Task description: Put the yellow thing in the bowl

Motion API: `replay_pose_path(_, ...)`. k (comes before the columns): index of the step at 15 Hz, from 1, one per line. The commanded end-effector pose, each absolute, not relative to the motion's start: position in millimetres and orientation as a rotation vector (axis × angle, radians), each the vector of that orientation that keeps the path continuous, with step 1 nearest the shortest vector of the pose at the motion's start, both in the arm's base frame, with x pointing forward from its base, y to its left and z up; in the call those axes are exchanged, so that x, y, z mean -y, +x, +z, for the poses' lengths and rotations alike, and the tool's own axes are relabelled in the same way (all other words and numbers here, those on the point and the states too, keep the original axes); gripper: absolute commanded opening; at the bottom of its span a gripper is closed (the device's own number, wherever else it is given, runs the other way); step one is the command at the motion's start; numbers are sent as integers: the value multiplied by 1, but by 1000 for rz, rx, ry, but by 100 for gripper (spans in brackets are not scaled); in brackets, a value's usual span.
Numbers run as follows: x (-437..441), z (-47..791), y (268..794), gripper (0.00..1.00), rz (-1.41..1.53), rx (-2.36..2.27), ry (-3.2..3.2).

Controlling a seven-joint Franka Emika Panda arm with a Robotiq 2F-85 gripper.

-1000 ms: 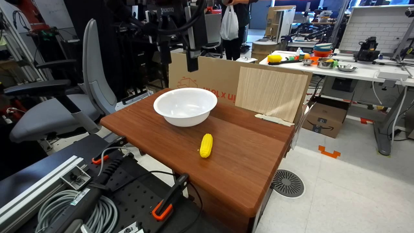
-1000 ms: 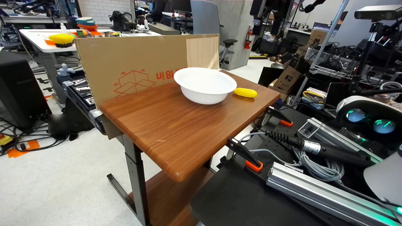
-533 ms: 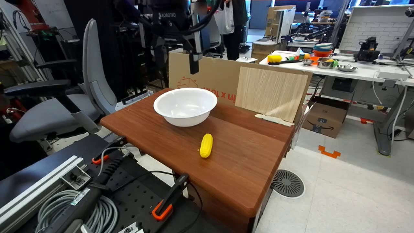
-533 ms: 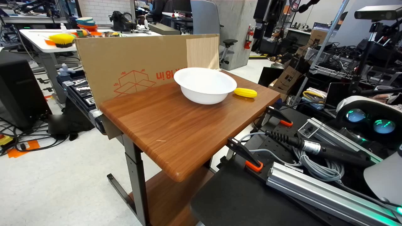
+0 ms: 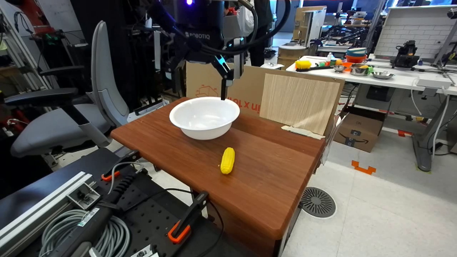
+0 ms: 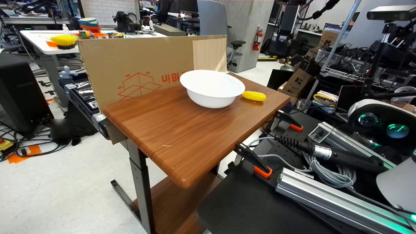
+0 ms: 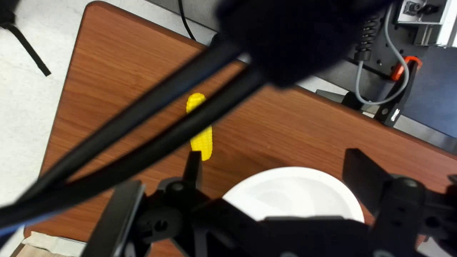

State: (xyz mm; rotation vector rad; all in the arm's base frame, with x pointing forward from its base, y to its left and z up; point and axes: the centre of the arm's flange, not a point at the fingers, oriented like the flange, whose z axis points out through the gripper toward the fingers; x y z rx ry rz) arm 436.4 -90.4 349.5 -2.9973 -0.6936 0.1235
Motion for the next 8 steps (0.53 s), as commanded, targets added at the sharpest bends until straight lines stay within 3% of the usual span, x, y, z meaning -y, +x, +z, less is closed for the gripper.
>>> replay_pose_path(1,90,349,436,100,126,702,-2994)
replay_pose_path(8,104,336,463,100,-42,719,-3099)
